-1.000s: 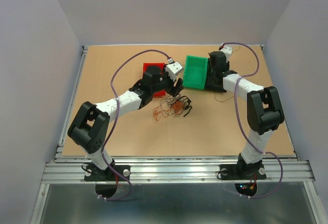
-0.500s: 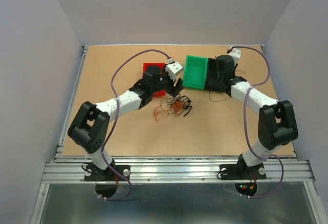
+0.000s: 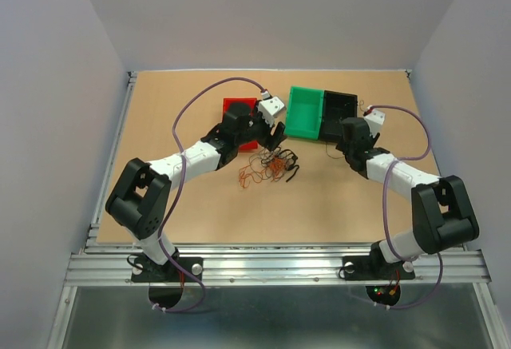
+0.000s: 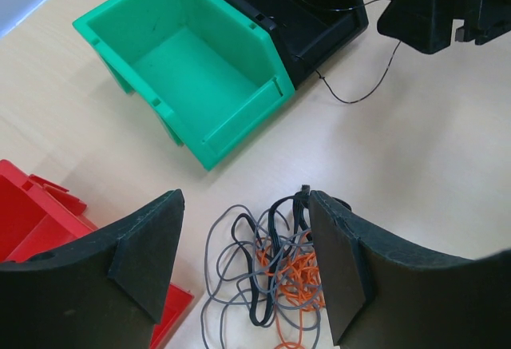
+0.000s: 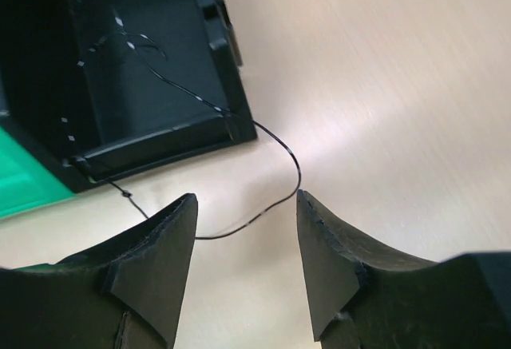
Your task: Untangle the cables
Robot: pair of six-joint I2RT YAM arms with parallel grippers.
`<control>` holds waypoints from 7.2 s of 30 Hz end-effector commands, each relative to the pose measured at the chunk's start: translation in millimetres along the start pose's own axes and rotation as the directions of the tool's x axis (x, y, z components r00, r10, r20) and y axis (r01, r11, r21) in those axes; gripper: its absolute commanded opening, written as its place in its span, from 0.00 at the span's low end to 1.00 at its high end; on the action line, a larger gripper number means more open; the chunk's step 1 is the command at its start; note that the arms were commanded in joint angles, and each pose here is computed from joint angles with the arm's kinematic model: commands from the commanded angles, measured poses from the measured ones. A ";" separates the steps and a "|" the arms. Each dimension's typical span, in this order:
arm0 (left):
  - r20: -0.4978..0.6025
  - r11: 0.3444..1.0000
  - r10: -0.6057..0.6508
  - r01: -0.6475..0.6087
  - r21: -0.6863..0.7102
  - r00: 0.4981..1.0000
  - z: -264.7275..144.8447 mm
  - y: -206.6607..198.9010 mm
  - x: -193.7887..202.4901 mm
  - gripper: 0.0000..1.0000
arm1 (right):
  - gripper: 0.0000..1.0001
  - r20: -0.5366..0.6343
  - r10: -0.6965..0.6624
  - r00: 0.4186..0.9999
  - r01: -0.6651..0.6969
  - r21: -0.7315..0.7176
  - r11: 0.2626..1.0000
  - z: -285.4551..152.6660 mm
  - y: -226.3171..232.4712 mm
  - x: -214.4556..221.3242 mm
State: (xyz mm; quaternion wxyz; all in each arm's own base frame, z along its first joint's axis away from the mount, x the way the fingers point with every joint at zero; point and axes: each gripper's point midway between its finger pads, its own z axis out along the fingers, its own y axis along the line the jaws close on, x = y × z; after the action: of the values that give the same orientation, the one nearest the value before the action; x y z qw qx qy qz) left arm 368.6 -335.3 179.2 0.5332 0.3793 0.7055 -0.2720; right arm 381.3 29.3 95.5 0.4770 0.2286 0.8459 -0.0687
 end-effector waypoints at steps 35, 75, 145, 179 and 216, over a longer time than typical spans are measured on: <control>0.065 0.999 0.041 -0.040 -0.011 0.997 -4.9 1.9 -26.6 0.75 | 0.01 0.198 -0.032 0.980 0.001 0.158 0.987 -0.4 20.5 -101.9; 0.062 0.999 0.044 -0.044 0.000 0.997 -2.7 0.8 -25.4 0.75 | 0.01 0.459 -0.147 0.876 0.047 0.221 0.974 -105.8 108.8 -217.6; 0.059 0.999 0.045 -0.044 -0.011 0.997 -2.8 2.7 -24.9 0.75 | 0.01 0.567 0.161 0.808 -0.098 -0.140 0.985 -176.9 77.4 -247.9; 0.060 0.999 0.043 -0.043 -0.003 0.997 -3.8 0.9 -25.5 0.75 | 0.01 0.279 0.164 0.946 -0.145 -0.087 0.986 3.2 30.1 -169.1; 0.160 0.982 0.035 -0.063 0.178 0.987 77.3 4.0 -126.1 0.84 | 0.00 -0.062 -0.057 0.996 0.063 0.106 0.992 13.2 -14.1 -64.5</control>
State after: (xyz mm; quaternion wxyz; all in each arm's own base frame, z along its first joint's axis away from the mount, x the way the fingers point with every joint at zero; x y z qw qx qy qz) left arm 416.5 -421.6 214.0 0.5318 0.4294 0.6659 -0.2990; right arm 409.5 -2.4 121.1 0.4191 0.2135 0.8754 -0.1115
